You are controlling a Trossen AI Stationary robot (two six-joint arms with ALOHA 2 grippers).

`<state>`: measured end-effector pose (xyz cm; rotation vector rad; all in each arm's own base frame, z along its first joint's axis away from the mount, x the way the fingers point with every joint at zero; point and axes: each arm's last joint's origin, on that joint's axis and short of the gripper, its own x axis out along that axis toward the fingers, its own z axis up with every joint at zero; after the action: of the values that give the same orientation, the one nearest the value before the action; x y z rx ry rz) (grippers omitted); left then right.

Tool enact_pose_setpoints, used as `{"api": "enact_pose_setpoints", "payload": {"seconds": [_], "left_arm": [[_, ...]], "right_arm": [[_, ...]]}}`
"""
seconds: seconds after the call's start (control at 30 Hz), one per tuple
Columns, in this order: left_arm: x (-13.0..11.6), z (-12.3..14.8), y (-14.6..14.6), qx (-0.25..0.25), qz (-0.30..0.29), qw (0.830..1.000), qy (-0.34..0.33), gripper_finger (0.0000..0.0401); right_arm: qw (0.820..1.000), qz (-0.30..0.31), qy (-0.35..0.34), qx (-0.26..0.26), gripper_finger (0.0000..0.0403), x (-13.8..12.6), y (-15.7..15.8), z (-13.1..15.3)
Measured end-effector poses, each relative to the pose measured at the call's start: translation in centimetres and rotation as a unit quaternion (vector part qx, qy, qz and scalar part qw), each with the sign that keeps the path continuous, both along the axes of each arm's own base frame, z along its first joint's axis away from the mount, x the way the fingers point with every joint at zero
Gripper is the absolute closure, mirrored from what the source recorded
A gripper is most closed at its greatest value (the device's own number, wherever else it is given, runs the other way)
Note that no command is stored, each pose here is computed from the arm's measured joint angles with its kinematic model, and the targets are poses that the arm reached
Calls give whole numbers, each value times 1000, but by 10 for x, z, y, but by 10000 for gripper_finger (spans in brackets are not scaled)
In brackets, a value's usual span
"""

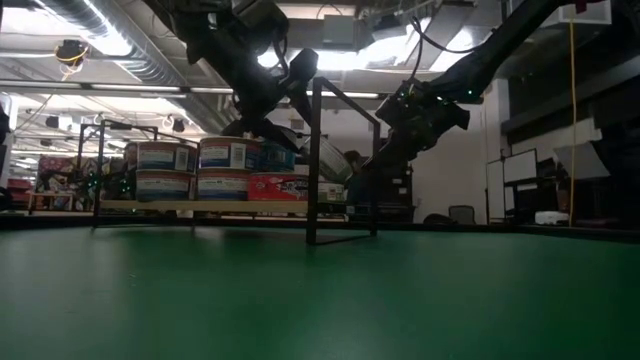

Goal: Stack canned seafood by type on shelf
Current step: Stack the green tuna can on top of the green tuna can, then return to Home Position

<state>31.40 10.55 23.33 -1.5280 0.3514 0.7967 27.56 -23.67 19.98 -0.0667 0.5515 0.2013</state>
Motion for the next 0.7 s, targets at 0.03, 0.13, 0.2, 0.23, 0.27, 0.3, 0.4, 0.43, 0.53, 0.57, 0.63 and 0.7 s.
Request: {"api": "enact_pose_setpoints", "payload": {"seconds": [0.03, 0.13, 0.2, 0.23, 0.27, 0.3, 0.4, 0.43, 0.53, 0.57, 0.63, 0.7], "left_arm": [[0, 0, 0, -1, -1, 1000, 0, 202], [0, 0, 0, -4, -4, 1000, -2, 202], [0, 0, 0, -7, -7, 1000, -3, 202], [0, 0, -1, -7, -8, 1000, -3, 202], [0, 0, -1, -8, -8, 1000, -3, 202], [0, 0, -1, -8, -8, 1000, -3, 202], [-3, 1, 0, -12, -7, 1000, 6, 202], [-5, 1, 0, -15, -7, 1000, 13, 202], [-12, 2, 2, -18, -4, 999, 31, 202], [-14, 3, 3, -17, -4, 999, 36, 202], [-18, 7, 4, -12, -4, 999, 37, 202], [-22, 10, 5, -13, 1, 999, 41, 202]], "right_arm": [[1000, 0, 0, 0, 288, 0, 0, 0], [1000, 0, 0, 0, 288, 0, 0, 0], [1000, 0, 0, 0, 288, 0, 0, 0], [1000, 0, 0, 0, 288, 0, 0, 0], [1000, 0, 0, 0, 288, 0, 0, 0], [1000, 0, 0, 0, 288, 0, 0, 0], [1000, -1, 0, 0, 288, 0, 0, 0], [1000, -1, 0, 0, 288, 0, 0, 0], [1000, -1, 0, -1, 288, 0, 0, 0], [1000, -1, 0, -1, 288, 0, 0, 0], [1000, -1, 0, -1, 288, 0, 0, 0], [1000, -1, -1, -2, 288, 0, 0, 0]]}}
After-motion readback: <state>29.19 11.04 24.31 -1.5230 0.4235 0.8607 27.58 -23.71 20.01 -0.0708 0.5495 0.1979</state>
